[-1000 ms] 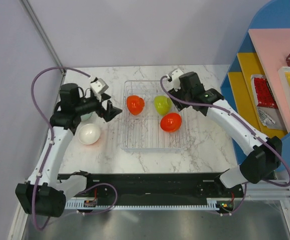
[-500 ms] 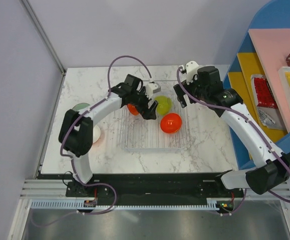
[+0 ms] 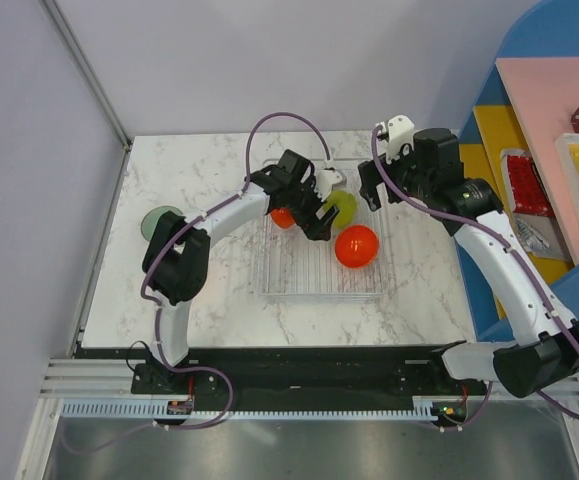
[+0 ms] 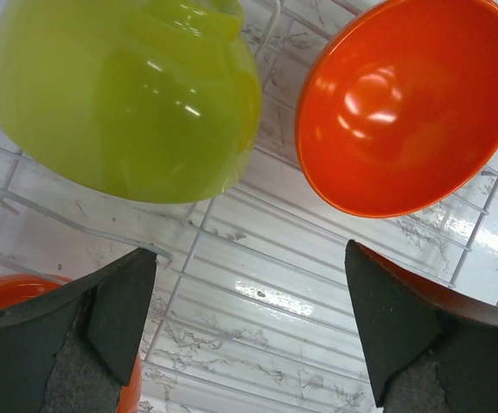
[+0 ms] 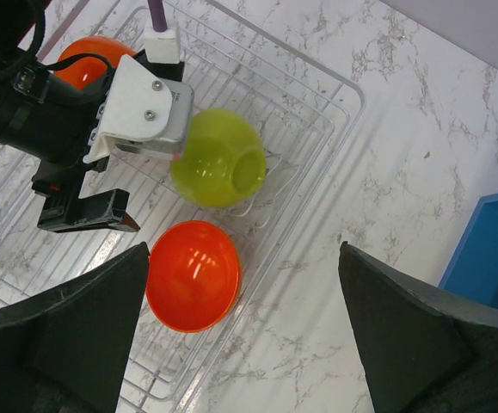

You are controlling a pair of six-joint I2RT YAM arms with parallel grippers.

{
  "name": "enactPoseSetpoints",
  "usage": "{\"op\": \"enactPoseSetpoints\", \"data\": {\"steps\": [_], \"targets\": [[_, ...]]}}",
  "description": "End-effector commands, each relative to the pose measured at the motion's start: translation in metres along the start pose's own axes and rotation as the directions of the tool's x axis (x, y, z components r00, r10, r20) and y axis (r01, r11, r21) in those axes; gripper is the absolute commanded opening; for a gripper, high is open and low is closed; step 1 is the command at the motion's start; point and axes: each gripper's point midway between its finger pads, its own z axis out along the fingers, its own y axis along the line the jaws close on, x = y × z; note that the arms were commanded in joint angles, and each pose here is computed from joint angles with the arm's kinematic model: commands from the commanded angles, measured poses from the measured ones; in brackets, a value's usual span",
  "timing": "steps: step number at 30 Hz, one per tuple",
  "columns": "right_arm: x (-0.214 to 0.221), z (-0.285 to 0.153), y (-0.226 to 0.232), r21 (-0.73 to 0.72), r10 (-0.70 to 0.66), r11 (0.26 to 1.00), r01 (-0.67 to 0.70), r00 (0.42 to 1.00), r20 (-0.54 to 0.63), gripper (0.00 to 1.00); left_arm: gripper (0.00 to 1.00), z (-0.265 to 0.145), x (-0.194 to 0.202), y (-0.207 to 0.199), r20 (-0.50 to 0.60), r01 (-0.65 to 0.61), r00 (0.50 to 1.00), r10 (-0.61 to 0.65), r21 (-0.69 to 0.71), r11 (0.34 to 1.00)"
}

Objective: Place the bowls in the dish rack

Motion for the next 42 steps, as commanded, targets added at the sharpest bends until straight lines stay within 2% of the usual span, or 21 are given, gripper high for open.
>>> {"op": "enactPoseSetpoints", "data": {"steps": [1,5,10,17,24,32,42], "targets": [[-0.024,-0.016,0.003,-0.021,0.01,1.0,-0.009,0.997,0.082,0.98,0.96,0.0,-0.003,-0.007,0.007,0.026,1.0,-0.026,-0.018,0.999],[-0.025,-0.015,0.003,-0.026,0.014,1.0,-0.012,0.996,0.083,0.98,0.94,-0.023,-0.017,-0.013,0.069,0.016,0.998,-0.012,-0.047,0.999],[-0.028,-0.019,0.001,-0.015,0.013,1.0,-0.012,0.995,0.094,0.98,0.84,-0.04,-0.029,-0.044,0.123,0.021,0.992,-0.028,0.055,0.998],[-0.033,-0.03,-0.004,0.004,0.016,1.0,-0.016,0.993,0.121,0.98,0.81,-0.009,-0.011,-0.069,0.05,0.035,0.998,-0.041,0.126,0.991],[-0.034,-0.037,-0.004,-0.001,0.025,1.0,-0.025,0.991,0.134,0.98,0.81,0.027,-0.006,-0.058,-0.001,0.051,0.999,-0.051,0.092,0.994],[-0.029,-0.038,-0.003,-0.019,0.035,0.999,-0.033,0.991,0.133,0.98,0.8,0.041,-0.012,-0.043,0.004,0.045,0.999,-0.045,0.037,0.998],[-0.026,-0.036,-0.001,-0.035,0.042,0.999,-0.037,0.991,0.129,0.98,0.8,0.044,-0.018,-0.044,0.028,0.043,0.999,-0.045,0.056,0.997]]}}
